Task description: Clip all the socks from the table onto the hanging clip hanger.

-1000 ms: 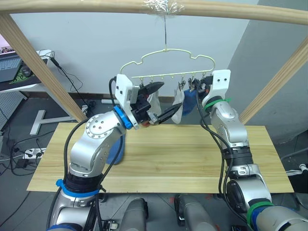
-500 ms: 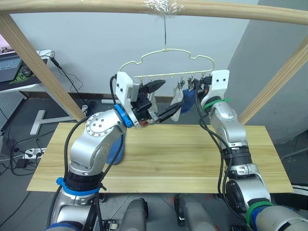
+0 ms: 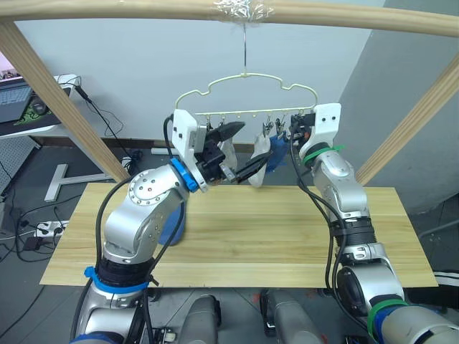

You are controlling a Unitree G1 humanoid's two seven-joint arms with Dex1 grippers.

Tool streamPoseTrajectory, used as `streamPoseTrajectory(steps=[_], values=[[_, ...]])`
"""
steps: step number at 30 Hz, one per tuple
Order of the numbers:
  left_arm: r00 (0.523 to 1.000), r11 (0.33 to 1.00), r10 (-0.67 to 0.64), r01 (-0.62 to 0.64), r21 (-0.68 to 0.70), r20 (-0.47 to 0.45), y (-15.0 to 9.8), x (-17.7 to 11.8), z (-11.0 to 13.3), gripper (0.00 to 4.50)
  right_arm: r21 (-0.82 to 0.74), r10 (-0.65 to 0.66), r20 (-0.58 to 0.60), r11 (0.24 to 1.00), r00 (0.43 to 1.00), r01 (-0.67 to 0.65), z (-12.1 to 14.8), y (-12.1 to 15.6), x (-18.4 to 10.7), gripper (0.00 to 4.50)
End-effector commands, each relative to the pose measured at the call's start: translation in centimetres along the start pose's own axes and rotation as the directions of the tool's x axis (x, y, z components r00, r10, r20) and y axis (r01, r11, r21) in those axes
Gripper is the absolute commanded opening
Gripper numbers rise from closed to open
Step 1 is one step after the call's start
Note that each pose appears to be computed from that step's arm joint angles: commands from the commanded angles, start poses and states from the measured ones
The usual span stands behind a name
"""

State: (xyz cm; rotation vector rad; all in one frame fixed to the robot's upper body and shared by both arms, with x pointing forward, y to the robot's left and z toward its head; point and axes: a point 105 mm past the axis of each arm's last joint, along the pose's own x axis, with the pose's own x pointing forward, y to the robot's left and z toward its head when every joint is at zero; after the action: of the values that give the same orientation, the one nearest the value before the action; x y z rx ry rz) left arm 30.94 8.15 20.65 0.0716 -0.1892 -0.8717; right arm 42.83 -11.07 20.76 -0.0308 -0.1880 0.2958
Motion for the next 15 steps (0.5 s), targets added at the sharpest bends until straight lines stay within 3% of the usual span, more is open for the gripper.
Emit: streamPoseTrajectory(steps=[1,5,9,13,15], values=[[0.983,0.989,0.144,-0.146,-0.007,-0.116,1.9,-2.2,-3.6,4.50,-0.026,0.047,0.025,0.999,0.999,-0.046,1.7,0.2,0.1,0.02],[0.939,0.954,0.295,-0.299,0.006,-0.179,4.1,-3.8,-6.2,4.50,-0.012,0.049,0.013,0.999,0.999,-0.049,1.7,-0.2,-0.1,0.02],[0.762,0.844,0.527,-0.520,0.128,-0.376,8.7,-9.0,-12.6,4.50,-0.026,0.057,-0.016,0.998,0.998,-0.057,1.3,-0.4,-0.5,0.02],[0.654,0.780,0.614,-0.586,0.218,-0.441,10.8,-12.0,-15.6,4.50,-0.021,0.042,-0.032,0.999,0.999,-0.043,1.1,-0.7,-0.6,0.02],[0.626,0.761,0.633,-0.612,0.216,-0.456,11.5,-12.8,-16.7,4.50,-0.021,0.043,-0.033,0.999,0.999,-0.044,1.1,-0.6,-0.6,0.02]])
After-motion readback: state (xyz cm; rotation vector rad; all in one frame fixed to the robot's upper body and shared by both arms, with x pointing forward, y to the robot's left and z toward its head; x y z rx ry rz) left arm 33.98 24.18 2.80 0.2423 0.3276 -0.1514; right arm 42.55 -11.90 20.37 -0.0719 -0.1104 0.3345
